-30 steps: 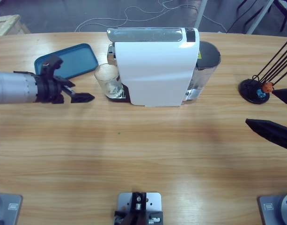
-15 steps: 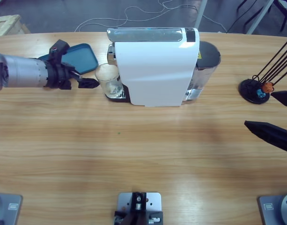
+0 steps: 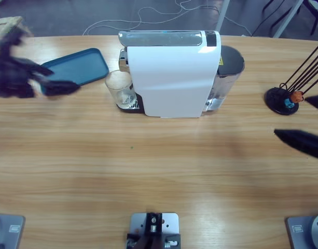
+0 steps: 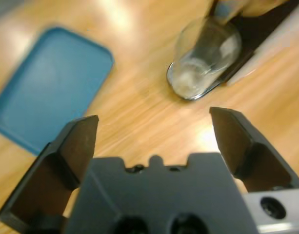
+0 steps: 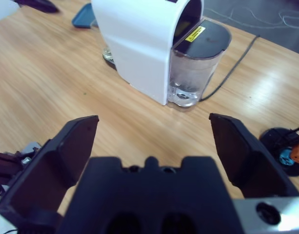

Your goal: Pour coffee

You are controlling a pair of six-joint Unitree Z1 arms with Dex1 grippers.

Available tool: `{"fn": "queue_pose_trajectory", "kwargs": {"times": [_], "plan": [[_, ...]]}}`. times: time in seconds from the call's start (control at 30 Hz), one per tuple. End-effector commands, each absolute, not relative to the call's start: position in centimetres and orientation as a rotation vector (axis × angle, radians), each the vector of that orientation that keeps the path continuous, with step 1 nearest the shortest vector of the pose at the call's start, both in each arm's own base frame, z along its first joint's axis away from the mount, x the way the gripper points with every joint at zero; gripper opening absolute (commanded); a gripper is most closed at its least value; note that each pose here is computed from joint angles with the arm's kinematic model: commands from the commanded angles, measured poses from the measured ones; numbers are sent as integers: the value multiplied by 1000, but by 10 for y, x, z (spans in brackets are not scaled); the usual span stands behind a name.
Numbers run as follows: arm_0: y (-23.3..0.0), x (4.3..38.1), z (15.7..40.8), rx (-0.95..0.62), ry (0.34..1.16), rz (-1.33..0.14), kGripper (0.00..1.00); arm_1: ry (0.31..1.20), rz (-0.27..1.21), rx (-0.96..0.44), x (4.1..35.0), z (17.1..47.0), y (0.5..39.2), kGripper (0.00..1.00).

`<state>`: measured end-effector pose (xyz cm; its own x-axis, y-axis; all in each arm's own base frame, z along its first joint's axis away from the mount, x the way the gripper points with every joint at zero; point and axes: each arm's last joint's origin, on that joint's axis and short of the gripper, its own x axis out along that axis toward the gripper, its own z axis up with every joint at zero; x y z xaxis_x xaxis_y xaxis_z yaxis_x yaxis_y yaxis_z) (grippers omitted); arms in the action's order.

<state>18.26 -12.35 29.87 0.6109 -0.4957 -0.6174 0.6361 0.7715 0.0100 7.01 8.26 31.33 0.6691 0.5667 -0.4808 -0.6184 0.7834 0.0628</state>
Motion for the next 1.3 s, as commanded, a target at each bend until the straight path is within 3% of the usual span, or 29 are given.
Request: {"fn": "queue_pose_trajectory", "kwargs": {"times": [0.03, 0.1, 0.13, 0.37, 0.5, 0.73, 1.0, 1.3], "plan": [[-96, 117, 317, 271, 632, -729, 984, 763, 569, -84, 126, 343, 103, 491], [-88, 109, 310, 280, 638, -706, 987, 823, 570, -96, 152, 355, 112, 21], [-86, 107, 308, 279, 629, -705, 986, 848, 561, -104, 166, 360, 118, 0], [-92, 122, 284, 281, 657, -597, 973, 918, 517, -170, 258, 388, 161, 0], [-85, 118, 274, 240, 567, -523, 968, 899, 487, -179, 284, 402, 174, 0], [-85, 119, 272, 208, 563, -514, 968, 974, 472, -216, 331, 406, 208, 0], [-87, 122, 270, 207, 580, -494, 973, 1057, 489, -308, 339, 383, 249, 0], [-88, 124, 269, 212, 588, -490, 973, 1076, 494, -334, 331, 381, 258, 0]]}}
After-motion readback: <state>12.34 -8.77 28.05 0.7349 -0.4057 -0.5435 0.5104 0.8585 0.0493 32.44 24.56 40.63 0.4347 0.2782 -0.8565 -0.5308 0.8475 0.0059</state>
